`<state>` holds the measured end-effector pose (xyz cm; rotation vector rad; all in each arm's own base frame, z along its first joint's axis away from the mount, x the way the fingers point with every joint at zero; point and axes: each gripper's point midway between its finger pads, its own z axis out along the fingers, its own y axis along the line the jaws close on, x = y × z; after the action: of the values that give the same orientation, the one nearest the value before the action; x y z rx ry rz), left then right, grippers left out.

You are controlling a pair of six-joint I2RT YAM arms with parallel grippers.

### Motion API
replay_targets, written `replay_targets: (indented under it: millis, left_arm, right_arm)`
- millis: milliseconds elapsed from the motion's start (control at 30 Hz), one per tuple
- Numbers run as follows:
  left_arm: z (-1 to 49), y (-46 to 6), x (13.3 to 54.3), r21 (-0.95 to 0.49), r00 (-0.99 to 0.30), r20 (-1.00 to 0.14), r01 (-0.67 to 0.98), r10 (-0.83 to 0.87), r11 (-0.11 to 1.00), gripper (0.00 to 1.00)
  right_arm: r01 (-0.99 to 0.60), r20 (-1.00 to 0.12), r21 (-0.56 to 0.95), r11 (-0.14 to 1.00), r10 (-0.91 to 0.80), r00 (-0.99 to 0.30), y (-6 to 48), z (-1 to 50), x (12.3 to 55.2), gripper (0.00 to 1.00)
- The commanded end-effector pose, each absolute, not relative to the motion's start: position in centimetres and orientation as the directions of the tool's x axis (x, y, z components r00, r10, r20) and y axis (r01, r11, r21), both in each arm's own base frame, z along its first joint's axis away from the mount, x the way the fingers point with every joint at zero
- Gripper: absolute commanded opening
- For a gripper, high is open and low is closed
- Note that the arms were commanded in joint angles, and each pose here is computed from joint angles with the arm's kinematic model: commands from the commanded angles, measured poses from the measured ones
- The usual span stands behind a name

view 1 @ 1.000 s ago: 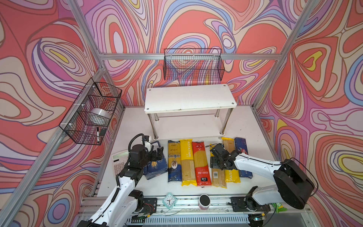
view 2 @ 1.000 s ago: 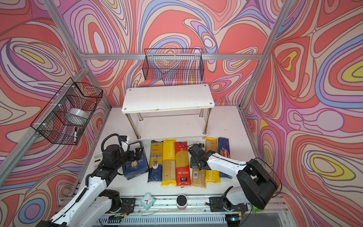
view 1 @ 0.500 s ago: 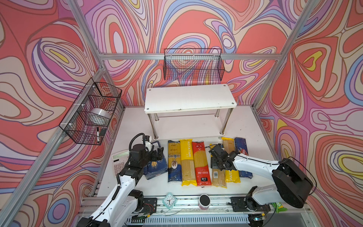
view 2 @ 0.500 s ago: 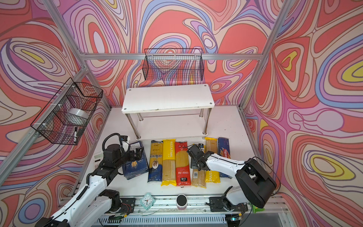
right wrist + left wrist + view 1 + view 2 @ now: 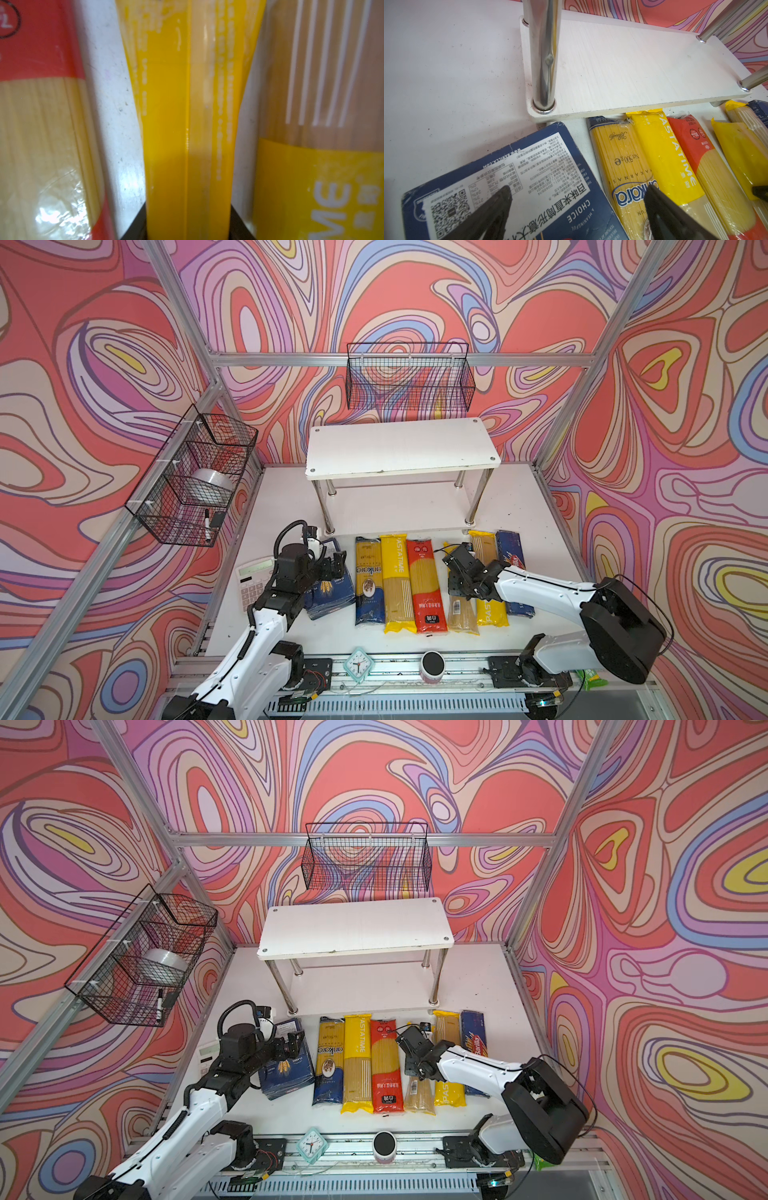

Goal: Arrange pasta packages on shelves
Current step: Pick up the pasta bag from the center of the table.

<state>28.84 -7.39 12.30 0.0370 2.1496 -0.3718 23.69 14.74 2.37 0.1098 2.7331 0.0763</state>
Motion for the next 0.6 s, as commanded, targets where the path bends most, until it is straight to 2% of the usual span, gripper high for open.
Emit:
replay_targets:
  millis: [0,167,267,500,567]
  left_arm:
    - [13.5,-7.4,29.5,-0.240,-0.547,-0.829,0.165,-0.113,0.957,1.00]
    - [13.6,-7.5,29.6,-0.241,-0.550,-0.828,0.172,-0.110,0.955,1.00]
    - [13.6,-7.6,29.6,-0.241,-0.548,-0.830,0.173,-0.110,0.955,1.00]
    - [13.6,-7.6,29.6,-0.241,-0.548,-0.829,0.173,-0.110,0.955,1.00]
    - [13.6,-7.5,29.6,-0.240,-0.549,-0.829,0.171,-0.109,0.956,1.00]
  right_arm:
    - [0.043,-0.376,0.060,0.997,0.062,-0.924,15.0,1.5,23.4,0.31]
    - [0.033,-0.376,0.071,0.997,0.057,-0.925,15.4,1.8,23.6,0.19]
    - [0.023,-0.394,0.099,0.995,0.060,-0.917,15.9,2.8,23.9,0.07]
    - [-0.015,-0.456,0.128,0.992,0.045,-0.889,16.1,5.7,24.4,0.04]
    - [-0.030,-0.462,0.133,0.991,0.035,-0.886,16.3,6.2,24.5,0.00]
